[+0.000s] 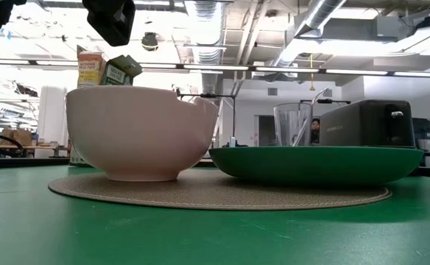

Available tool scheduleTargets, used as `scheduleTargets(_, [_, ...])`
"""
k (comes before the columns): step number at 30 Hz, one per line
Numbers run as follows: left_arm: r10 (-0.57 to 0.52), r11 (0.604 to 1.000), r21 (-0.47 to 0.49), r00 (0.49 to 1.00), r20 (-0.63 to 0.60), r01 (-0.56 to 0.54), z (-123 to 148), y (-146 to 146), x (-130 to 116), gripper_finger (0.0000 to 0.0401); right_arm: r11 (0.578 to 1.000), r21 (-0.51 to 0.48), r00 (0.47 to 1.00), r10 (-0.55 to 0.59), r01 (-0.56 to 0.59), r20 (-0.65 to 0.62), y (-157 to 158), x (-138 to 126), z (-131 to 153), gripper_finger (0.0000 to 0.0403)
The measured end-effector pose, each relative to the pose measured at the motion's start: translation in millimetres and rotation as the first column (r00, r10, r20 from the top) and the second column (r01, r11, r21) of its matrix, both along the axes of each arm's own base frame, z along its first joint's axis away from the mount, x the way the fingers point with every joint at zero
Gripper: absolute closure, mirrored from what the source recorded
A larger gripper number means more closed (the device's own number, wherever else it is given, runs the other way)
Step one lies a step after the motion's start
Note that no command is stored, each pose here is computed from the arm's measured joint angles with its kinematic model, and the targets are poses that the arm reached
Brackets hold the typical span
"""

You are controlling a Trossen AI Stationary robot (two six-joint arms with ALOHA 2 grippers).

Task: Arrange a breakfast setting
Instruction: Put the apple on the table mat in the middle between the bowl and the green plate

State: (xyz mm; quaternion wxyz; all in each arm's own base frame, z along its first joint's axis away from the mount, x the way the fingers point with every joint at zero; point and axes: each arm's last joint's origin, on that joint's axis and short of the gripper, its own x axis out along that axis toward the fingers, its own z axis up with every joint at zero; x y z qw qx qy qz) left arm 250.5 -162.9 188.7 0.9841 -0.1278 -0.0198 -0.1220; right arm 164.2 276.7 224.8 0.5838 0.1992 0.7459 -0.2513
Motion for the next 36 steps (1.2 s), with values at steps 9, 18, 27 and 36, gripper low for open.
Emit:
scheduleTargets(9, [0.0,1.0,0.001,1.0,0.0,0.0,0.0,0.0,0.0,0.015,0.999,-0.004,0.997,0.047,-0.047,0.053,-6.8,17.7,32.7,0.0095])
scheduleTargets(18, [0.0,1.0,0.001,1.0,0.0,0.0,0.0,0.0,0.0,0.015,0.996,0.004,0.989,0.088,-0.089,0.117,-17.0,37.1,49.6,0.0095])
scheduleTargets(27, [0.0,1.0,0.001,1.0,0.0,0.0,0.0,0.0,0.0,0.015,0.989,0.003,0.978,0.142,-0.145,0.154,-32.5,57.3,57.4,0.0095])
scheduleTargets(36, [0.0,1.0,0.001,1.0,0.0,0.0,0.0,-0.1,0.0,0.015,0.978,-0.013,0.957,0.205,-0.207,0.203,-53.5,81.0,64.1,0.0096])
